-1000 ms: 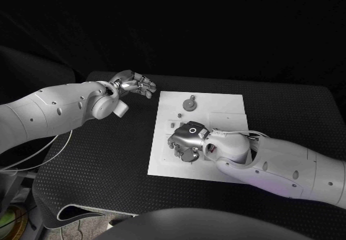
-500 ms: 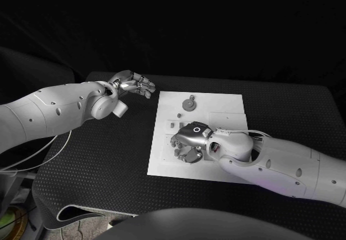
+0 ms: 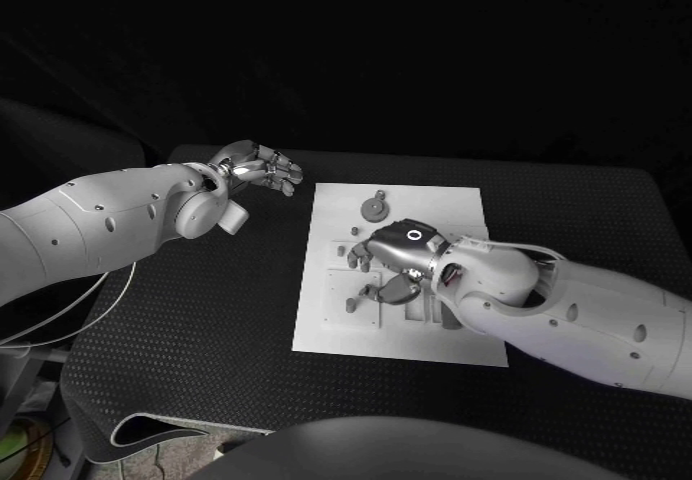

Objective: Assemble the parts on the task board

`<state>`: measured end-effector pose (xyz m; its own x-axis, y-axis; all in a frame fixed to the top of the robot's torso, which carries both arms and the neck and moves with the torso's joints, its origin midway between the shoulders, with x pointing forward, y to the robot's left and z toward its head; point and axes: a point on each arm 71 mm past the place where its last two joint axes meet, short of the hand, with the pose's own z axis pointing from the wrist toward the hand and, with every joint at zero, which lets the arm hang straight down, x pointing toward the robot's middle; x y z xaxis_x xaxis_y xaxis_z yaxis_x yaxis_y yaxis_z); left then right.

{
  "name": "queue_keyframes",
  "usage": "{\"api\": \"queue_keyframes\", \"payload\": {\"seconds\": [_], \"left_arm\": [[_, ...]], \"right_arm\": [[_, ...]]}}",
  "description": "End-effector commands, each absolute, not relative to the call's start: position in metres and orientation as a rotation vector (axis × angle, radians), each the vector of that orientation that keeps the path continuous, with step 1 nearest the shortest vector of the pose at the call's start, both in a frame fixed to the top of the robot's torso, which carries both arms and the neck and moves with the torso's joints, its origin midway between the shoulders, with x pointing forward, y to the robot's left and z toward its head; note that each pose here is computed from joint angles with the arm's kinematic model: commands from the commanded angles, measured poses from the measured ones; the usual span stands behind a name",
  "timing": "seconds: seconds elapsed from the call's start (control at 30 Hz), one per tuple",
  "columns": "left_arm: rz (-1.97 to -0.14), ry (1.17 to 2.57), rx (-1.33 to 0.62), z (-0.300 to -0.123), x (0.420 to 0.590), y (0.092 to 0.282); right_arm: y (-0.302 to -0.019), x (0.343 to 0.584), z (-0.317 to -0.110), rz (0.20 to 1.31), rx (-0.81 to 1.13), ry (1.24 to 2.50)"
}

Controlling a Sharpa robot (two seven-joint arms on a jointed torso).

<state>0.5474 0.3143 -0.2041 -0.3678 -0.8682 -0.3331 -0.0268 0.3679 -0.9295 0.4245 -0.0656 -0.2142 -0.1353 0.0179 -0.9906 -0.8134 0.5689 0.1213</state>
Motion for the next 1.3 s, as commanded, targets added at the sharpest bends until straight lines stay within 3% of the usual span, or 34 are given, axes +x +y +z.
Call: {"api": "queue_keyframes", "payload": {"seconds": [0.03,0.2,0.33,0.47,0.7,1.3], "left_arm": [[-1.146,1.692,-0.800,-0.203,0.548,0.313],[-1.145,1.691,-0.799,-0.203,0.549,0.313],[-1.146,1.693,-0.799,-0.204,0.549,0.312],[-1.145,1.692,-0.800,-0.204,0.549,0.312],[-1.147,1.697,-0.800,-0.204,0.549,0.312],[-1.148,1.715,-0.813,-0.212,0.548,0.311]], "right_arm": [[-0.073,0.428,-0.194,0.925,-0.567,1.499],[-0.109,0.453,-0.163,0.907,-0.385,1.549],[-0.142,0.470,-0.156,0.813,-0.290,1.621],[-0.171,0.476,-0.167,0.681,-0.261,1.797],[-0.195,0.459,-0.189,0.655,-0.174,1.985],[-0.229,0.434,-0.232,0.413,-0.164,2.271]]}}
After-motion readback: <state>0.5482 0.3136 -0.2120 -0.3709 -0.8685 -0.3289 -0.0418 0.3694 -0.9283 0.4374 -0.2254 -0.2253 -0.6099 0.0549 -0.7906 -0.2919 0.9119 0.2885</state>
